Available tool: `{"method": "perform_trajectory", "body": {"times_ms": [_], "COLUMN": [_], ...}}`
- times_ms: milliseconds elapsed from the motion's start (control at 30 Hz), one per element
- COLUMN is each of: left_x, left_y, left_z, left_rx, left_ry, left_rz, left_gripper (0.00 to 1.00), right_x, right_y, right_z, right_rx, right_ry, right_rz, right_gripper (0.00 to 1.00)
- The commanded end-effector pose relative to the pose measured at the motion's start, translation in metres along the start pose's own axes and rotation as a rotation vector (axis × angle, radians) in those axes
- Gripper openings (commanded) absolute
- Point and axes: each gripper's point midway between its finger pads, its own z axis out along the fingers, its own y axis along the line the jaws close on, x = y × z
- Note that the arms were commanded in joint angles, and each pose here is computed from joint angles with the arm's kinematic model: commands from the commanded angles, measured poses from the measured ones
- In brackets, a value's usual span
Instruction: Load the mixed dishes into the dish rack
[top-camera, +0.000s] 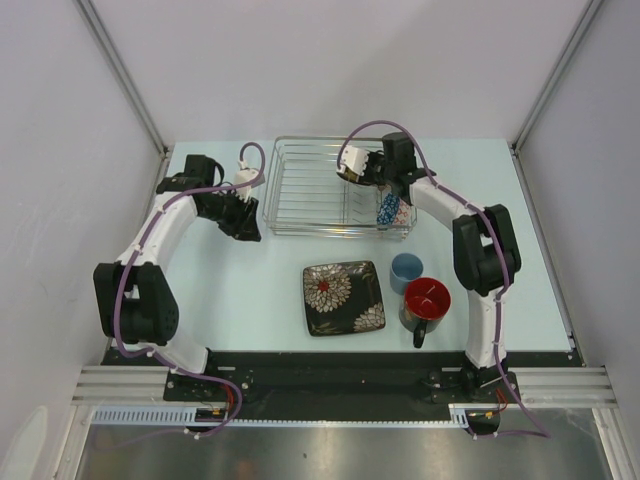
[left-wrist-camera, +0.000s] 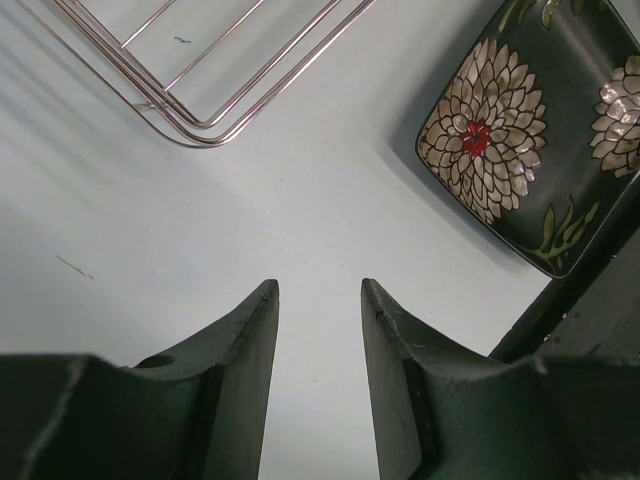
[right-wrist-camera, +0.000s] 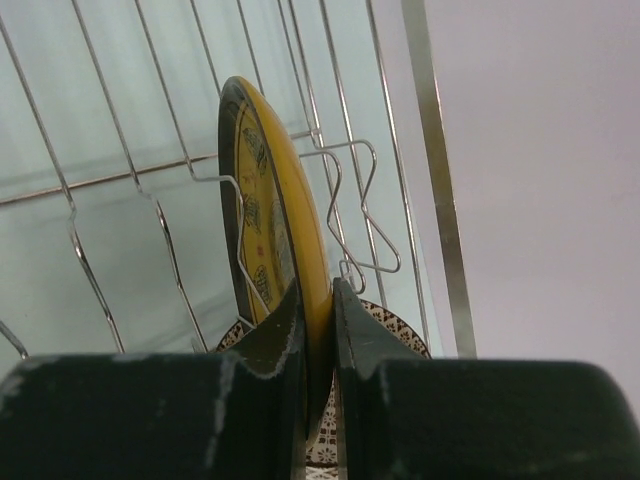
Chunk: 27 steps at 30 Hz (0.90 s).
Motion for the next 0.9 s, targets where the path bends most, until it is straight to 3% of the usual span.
{"method": "perform_trajectory", "body": {"times_ms": [0,100,433,467,600,700,867], "left_x": [-0.013,-0.013,-0.012,-0.013,-0.015,-0.016,-0.020], "left_y": [0.004,0.003,0.003,0.002,0.001,-0.001,-0.006], "left_z": [-0.003,-0.003,-0.007,-0.008,-0.010,-0.013,-0.016], "left_rx": [0.001,0.005,-0.007,-0.011,-0.014,-0.016,-0.010], "left_ry": [-0.043,-0.044,-0.044,-0.047,-0.057,-0.067,-0.087], "left_rz": [0.019,0.018,0.042,0.047,0.058,0.062,0.074], "left_gripper": [0.44,0.44,0.44,0.44,0.44,0.44,0.44], "right_x": [-0.009,-0.004,-0.006,-0.006,-0.014,-0.024,-0.058], "right_y": [-0.014,-0.012,-0.032,-0.029,-0.034,-0.038,-0.043], "right_z": [0.002,0.005,-0.011,-0.012,-0.031,-0.050,-0.092], "right_rx": [0.076,0.097,0.199,0.196,0.204,0.208,0.208], "right_ry": [-0.044,-0.018,0.022,0.028,0.036,0.033,0.014], "right_rz": [0.039,0.065,0.167,0.173,0.211,0.239,0.283], "right_gripper": [0.00,0.02,0.37,0.52,0.73,0.99,1.00]}}
